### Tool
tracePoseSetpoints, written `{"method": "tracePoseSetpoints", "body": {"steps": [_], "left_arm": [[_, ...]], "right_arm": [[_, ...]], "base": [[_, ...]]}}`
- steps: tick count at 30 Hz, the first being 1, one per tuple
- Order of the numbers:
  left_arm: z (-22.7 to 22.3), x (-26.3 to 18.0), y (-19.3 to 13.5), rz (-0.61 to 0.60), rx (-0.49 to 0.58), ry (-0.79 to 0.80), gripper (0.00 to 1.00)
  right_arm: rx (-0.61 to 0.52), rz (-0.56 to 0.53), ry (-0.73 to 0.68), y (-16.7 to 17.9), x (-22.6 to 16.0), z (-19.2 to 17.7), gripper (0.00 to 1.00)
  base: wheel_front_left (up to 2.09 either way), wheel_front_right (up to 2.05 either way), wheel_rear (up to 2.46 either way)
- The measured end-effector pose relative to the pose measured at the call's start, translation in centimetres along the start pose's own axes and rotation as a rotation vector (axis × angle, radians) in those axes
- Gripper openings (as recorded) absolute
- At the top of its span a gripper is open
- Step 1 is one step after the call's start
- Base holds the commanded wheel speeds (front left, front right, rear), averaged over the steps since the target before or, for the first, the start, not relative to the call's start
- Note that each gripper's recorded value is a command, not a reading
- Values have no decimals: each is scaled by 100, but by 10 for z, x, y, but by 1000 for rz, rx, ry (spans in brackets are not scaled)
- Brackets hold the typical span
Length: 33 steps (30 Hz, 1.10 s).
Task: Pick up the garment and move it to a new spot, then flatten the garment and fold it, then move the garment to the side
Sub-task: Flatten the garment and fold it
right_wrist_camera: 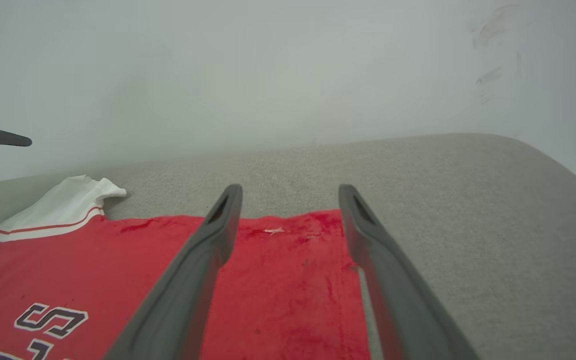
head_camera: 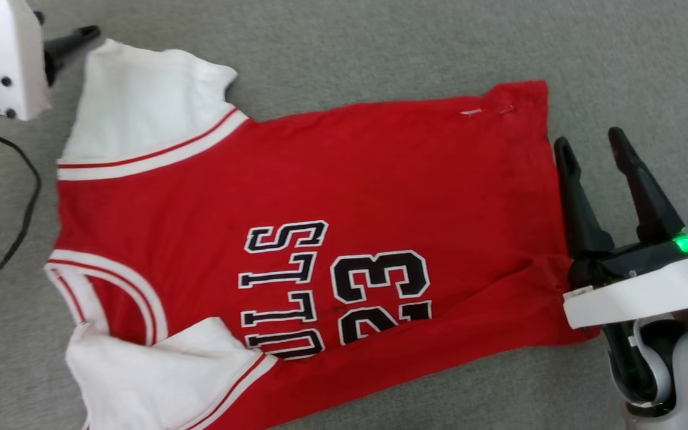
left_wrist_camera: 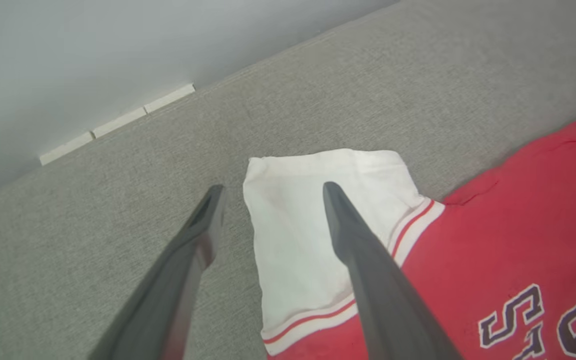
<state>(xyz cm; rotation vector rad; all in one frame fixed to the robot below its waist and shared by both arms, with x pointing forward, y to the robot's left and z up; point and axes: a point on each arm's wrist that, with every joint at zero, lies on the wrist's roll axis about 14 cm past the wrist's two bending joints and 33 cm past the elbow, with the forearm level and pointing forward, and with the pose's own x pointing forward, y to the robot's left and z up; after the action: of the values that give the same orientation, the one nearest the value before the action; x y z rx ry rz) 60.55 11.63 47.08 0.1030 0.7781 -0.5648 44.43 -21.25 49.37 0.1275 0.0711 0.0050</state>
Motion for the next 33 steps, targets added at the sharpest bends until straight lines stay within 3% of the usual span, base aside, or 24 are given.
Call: {"method": "tracePoseSetpoints", "body": {"steps": [12, 18, 20, 33], "left_arm": [[-57, 72, 21, 25, -64, 290, 100], [-63, 86, 31, 41, -30, 299, 100], [-63, 88, 32, 38, -40, 285, 0], [-35, 60, 7, -22, -46, 121, 0]], "right_arm": [[10, -33, 108, -9, 5, -51, 100], [8, -17, 136, -4, 11, -65, 100], [2, -14, 137, -4, 13, -66, 100], [-85, 29, 193, -7, 15, -53, 100]], "base": [[0, 0, 0], [0, 0, 0], [0, 0, 0], [0, 0, 0]]}}
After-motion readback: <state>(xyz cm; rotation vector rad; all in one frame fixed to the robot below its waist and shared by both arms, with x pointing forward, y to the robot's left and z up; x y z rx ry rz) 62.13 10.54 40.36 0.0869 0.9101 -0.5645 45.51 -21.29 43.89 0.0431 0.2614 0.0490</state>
